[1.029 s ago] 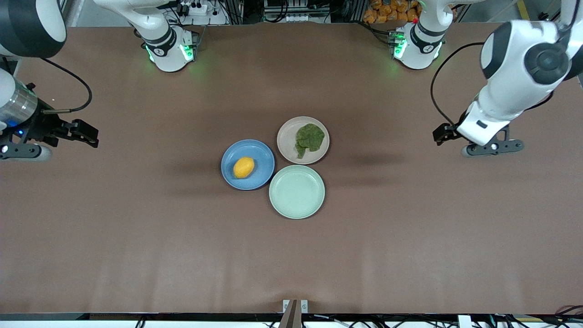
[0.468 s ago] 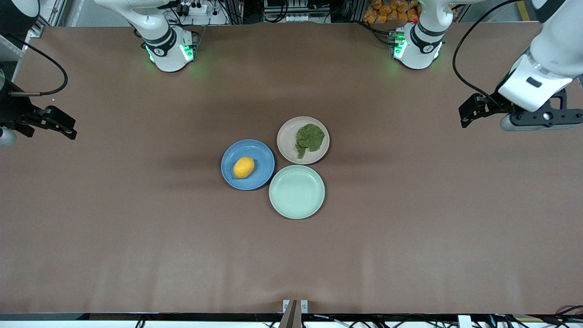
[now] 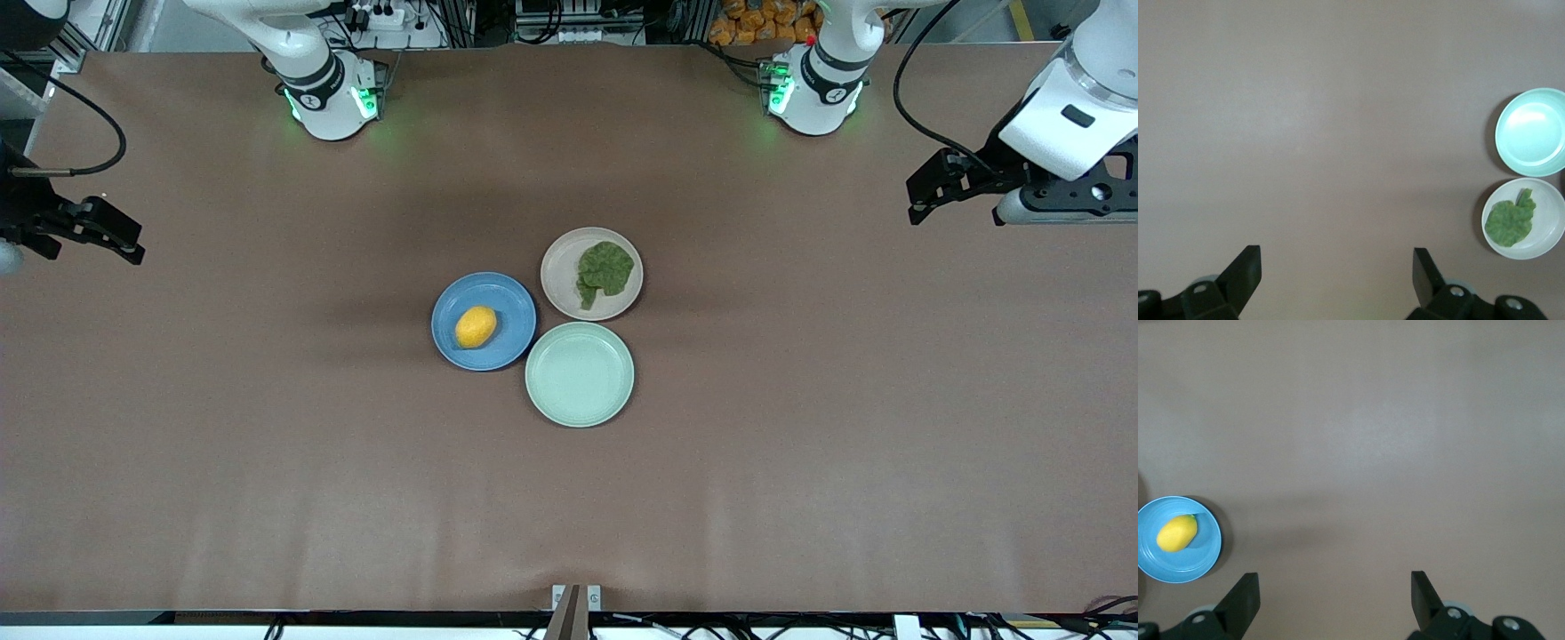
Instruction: Place lemon and lettuce in plates
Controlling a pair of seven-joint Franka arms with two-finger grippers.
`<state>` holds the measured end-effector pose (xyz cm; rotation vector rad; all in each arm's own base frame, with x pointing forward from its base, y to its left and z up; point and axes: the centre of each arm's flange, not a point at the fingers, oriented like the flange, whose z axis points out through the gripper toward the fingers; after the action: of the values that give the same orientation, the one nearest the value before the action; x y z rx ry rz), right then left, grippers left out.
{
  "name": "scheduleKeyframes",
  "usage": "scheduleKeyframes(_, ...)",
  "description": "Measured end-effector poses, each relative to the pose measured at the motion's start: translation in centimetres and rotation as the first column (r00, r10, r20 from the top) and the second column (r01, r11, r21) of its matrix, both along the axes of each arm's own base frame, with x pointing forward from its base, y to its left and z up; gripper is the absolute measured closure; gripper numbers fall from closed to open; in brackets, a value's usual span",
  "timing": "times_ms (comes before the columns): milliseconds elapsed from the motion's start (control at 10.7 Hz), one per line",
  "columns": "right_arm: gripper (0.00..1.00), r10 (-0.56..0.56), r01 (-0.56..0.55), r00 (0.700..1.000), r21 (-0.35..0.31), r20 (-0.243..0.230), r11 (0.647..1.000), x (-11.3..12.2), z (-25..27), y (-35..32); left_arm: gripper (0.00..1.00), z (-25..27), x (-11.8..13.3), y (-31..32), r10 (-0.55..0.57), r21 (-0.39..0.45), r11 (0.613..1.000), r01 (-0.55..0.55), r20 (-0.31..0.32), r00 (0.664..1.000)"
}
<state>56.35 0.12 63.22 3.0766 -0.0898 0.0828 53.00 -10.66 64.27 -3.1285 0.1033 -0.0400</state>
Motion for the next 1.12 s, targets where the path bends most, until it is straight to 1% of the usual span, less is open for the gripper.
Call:
scheduleKeyframes(94, 0.00, -0.006, 0.006, 1.000, 0.000, 0.002, 1.000, -0.1, 0.1, -0.4, 0.00, -0.2, -0.1, 0.3, -0.039, 0.004, 0.999, 0.039, -0.020, 0.999)
scheduleKeyframes(281, 0.00, -0.010, 0.010, 1.000, 0.000, 0.006, 1.000, -0.2, 0.3, -0.6, 0.00, -0.2, -0.3, 0.7, -0.061, 0.007, 0.998, 0.061, -0.042, 0.997)
scheduleKeyframes(655, 0.00, -0.010, 0.010, 1.000, 0.001, 0.019, 1.000, -0.2, 0.8, -0.6, 0.00, 1.1, -0.6, 0.7, -0.061, 0.006, 0.998, 0.061, -0.034, 0.998)
scheduleKeyframes(842, 0.00, -0.010, 0.010, 0.999, 0.001, 0.031, 1.000, -0.1, 1.3, -0.6, 0.00, 1.1, -0.6, 0.7, -0.062, 0.006, 0.998, 0.062, -0.033, 0.998)
scheduleKeyframes(1122, 0.00, -0.009, 0.009, 0.999, 0.002, 0.034, 1.000, -0.1, 1.3, -0.6, 0.00, 1.1, -0.6, 0.8, -0.061, 0.005, 0.998, 0.061, -0.033, 0.998)
